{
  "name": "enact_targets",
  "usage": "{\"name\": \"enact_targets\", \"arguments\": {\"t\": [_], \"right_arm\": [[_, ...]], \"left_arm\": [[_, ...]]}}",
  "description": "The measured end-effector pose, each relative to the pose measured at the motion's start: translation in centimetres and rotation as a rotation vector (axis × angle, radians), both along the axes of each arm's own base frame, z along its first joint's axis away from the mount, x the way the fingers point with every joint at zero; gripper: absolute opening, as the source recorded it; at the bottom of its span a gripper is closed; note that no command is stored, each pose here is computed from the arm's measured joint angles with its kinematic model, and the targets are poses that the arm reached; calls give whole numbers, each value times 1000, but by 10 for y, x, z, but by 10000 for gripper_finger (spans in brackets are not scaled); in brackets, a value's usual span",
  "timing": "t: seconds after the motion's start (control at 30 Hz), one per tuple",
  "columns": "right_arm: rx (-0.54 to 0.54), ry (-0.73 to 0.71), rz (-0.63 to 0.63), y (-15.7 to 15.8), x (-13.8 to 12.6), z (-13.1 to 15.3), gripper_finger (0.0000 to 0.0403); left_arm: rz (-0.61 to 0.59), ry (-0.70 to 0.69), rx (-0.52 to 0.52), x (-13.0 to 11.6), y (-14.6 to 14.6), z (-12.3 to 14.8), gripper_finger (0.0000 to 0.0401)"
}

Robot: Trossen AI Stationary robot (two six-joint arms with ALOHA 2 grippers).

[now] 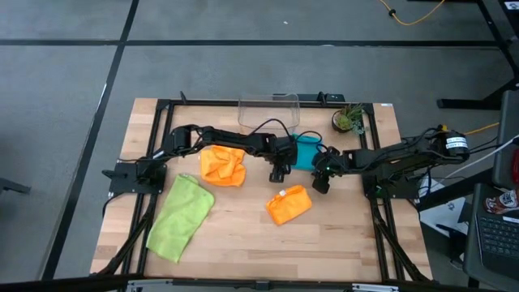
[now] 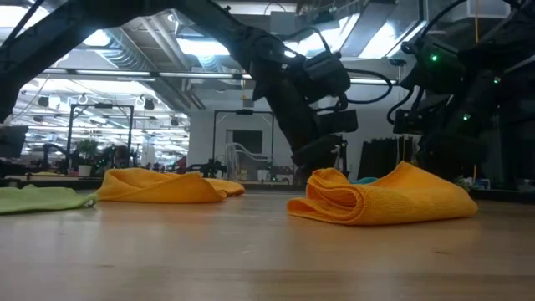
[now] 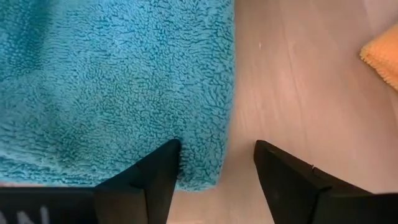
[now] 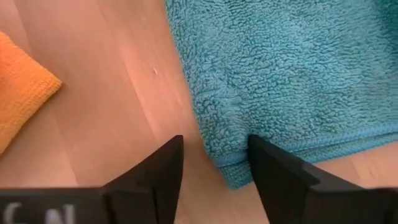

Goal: Fold microfiber towels
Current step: Stack the blue microfiber cloth on top of the bottom orange microfiber cloth

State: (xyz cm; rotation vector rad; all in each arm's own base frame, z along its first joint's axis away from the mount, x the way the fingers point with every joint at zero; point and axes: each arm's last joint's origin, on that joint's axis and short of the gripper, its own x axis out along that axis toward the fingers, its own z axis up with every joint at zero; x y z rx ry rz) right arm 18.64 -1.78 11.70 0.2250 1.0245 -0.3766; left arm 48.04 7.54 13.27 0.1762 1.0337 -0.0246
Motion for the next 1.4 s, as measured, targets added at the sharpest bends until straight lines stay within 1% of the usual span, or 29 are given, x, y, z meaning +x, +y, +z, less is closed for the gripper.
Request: {"name": "enact_targets", "arguments": {"t": [0.07, 0.13, 0.2, 0.3, 0.33, 0.4, 0.47, 0.57, 0.63, 0.73, 0.8, 0.93, 1.0, 1.1, 1.23, 1.33, 1.4], "right_arm": [[21, -2, 11, 1, 0, 0, 157], [56, -5, 28, 2, 0, 0, 133], [93, -11, 19, 3, 1, 0, 105], [153, -23, -34, 4, 1, 0, 58], [186, -28, -56, 4, 1, 0, 40], [263, -33, -68, 6, 1, 0, 14], [334, -26, -95, 8, 3, 3, 12], [386, -23, -109, 12, 9, 11, 10], [394, -45, -99, 15, 17, 22, 6], [368, -41, -98, 18, 27, 40, 6], [341, -53, -102, 19, 34, 53, 6], [339, -50, -77, 25, 42, 74, 5], [347, -58, -70, 31, 44, 80, 5], [345, -56, -51, 37, 45, 83, 4], [260, -38, -89, 37, 42, 82, 4], [203, -2, -138, 35, 38, 80, 4], [182, 13, -160, 33, 36, 79, 4]], "left_arm": [[-3, 5, 2, 0, -4, 0, 180], [-9, 9, 9, 1, -8, 0, 147], [-12, 13, 22, 1, -13, -1, 104], [-4, 17, 51, 2, -19, -1, 28], [5, 19, 53, 2, -22, -1, 15], [13, 26, 43, 2, -25, -1, 10], [12, 53, 28, -2, -31, 4, 5], [2, 95, -2, -9, -45, 15, 3], [5, 107, -10, -15, -53, 29, 2], [12, 68, 17, -18, -58, 48, 1], [15, 58, 34, -20, -62, 56, 1], [35, 48, -9, -26, -68, 71, 0], [37, 62, -44, -27, -72, 71, 0], [24, 94, -48, -30, -78, 69, 0], [27, 86, -21, -29, -81, 69, 0], [68, 62, 39, -27, -72, 70, 0], [84, 54, 39, -27, -64, 71, 0]]}}
